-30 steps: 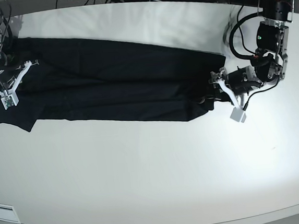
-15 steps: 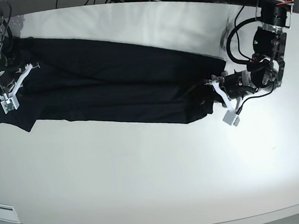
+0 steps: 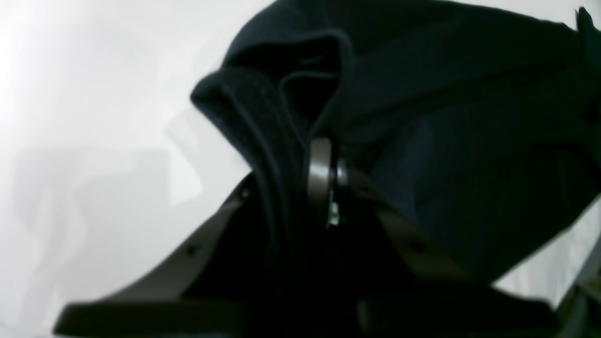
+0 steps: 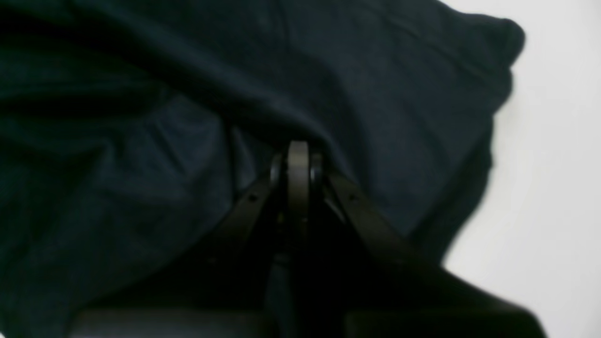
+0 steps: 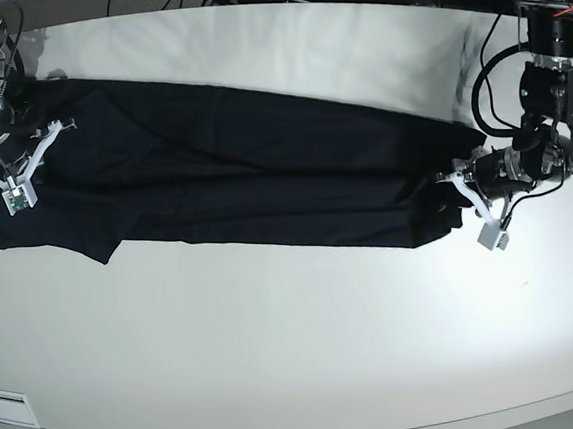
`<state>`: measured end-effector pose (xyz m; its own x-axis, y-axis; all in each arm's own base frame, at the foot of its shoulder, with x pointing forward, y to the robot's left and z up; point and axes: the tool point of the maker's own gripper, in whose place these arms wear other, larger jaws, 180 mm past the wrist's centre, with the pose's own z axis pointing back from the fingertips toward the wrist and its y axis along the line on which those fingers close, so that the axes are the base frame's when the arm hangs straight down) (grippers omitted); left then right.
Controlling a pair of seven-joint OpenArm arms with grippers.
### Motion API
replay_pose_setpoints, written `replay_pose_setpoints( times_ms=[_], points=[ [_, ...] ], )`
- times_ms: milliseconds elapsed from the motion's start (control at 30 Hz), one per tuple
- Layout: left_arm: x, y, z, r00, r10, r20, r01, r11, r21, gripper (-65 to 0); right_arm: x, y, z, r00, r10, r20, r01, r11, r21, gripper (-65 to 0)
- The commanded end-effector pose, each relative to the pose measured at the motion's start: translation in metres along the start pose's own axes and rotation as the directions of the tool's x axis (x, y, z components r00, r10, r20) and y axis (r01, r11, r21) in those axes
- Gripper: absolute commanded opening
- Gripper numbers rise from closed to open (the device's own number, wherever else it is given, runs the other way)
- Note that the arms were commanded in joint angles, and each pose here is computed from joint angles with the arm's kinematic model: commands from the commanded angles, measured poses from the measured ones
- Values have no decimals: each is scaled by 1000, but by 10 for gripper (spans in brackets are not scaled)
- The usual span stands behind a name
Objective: Fold the T-shirt properly
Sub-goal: 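Fold the strip end with the left gripper toward the right gripper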
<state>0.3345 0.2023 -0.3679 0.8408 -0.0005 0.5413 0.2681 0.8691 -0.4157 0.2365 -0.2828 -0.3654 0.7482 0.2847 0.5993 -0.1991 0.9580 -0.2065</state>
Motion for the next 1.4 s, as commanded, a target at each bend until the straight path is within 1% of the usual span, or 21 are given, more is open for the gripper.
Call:
replay_pose_setpoints(
  times_ms=[0, 100, 167, 233, 300, 333, 367, 500, 600, 733, 867, 900, 1067, 1133, 1167, 1200, 1233, 1267, 1300, 1333, 1367],
  points=[
    [11, -5, 7, 1000, -15, 23, 15, 999, -31, -650, 3, -2, -1, 1000, 2, 20, -2, 1000, 2, -650],
    [15, -25, 9, 998, -25, 49, 32, 989, -145, -650, -22, 9, -14, 999, -32, -34, 34, 998, 49, -650],
    [19, -43, 12, 996, -36, 76, 54, 970, -239, -650, -34, 12, -18, 997, -47, -64, 52, 997, 63, -650],
    [23, -61, 19, 993, -47, 105, 80, 938, -337, -650, -38, 13, -18, 996, -48, -79, 53, 996, 65, -650],
    [25, -81, 27, 990, -52, 128, 104, 890, -444, -650, -38, 13, -18, 996, -47, -81, 53, 996, 65, -650],
    [20, -83, 27, 990, -86, 111, 127, 883, -451, -650, -39, 13, -18, 996, -48, -82, 53, 996, 65, -650],
    [20, -88, 27, 987, -106, 121, 151, 874, -461, -650, -39, 13, -18, 995, -47, -85, 53, 997, 65, -650],
    [26, -113, 23, 980, -115, 162, 183, 842, -507, -650, -39, 13, -18, 995, -47, -89, 53, 996, 65, -650],
    [30, -142, 15, 974, -93, 205, 195, 801, -566, -650, -39, 13, -18, 995, -47, -89, 53, 996, 65, -650],
    [33, -179, 2, 971, -37, 238, 186, 742, -644, -650, -42, 13, -18, 994, -44, -101, 51, 996, 66, -650],
    [36, -212, -6, 964, 12, 265, 187, 681, -708, -650, -42, 15, -18, 994, -33, -104, 41, 996, 77, -650],
    [36, -218, -9, 962, 9, 274, 197, 671, -715, -650, -42, 15, -18, 994, -31, -103, 39, 996, 79, -650],
    [32, -238, -24, 962, 4, 273, 201, 665, -719, -650, -42, 15, -18, 994, -32, -103, 40, 996, 80, -650],
    [32, -245, -26, 962, 12, 274, 199, 657, -727, -650, -42, 15, -18, 994, -32, -103, 40, 996, 79, -650],
    [32, -248, -26, 961, 16, 276, 199, 651, -732, -624, -42, 15, -18, 994, -32, -103, 40, 996, 79, -650],
    [33, -252, -26, 960, 24, 278, 198, 644, -739, -545, -42, 15, -18, 994, -32, -103, 40, 996, 79, -650],
    [34, -256, -27, 960, 30, 279, 197, 637, -745, -448, -42, 15, -18, 994, -32, -103, 40, 996, 79, -638],
    [35, -260, -27, 959, 38, 281, 195, 628, -753, -356, -42, 15, -18, 994, -32, -103, 40, 996, 79, -587],
    [36, -265, -25, 959, 60, 278, 184, 612, -769, -285, -41, 15, -18, 994, -32, -102, 40, 996, 79, -537],
    [38, -270, -24, 960, 91, 263, 160, 595, -788, -254, -41, 15, -18, 994, -32, -100, 40, 996, 79, -492],
    [39, -274, -23, 962, 111, 248, 140, 582, -801, -249, -40, 14, -18, 995, -32, -100, 40, 996, 78, -457]
  ],
)
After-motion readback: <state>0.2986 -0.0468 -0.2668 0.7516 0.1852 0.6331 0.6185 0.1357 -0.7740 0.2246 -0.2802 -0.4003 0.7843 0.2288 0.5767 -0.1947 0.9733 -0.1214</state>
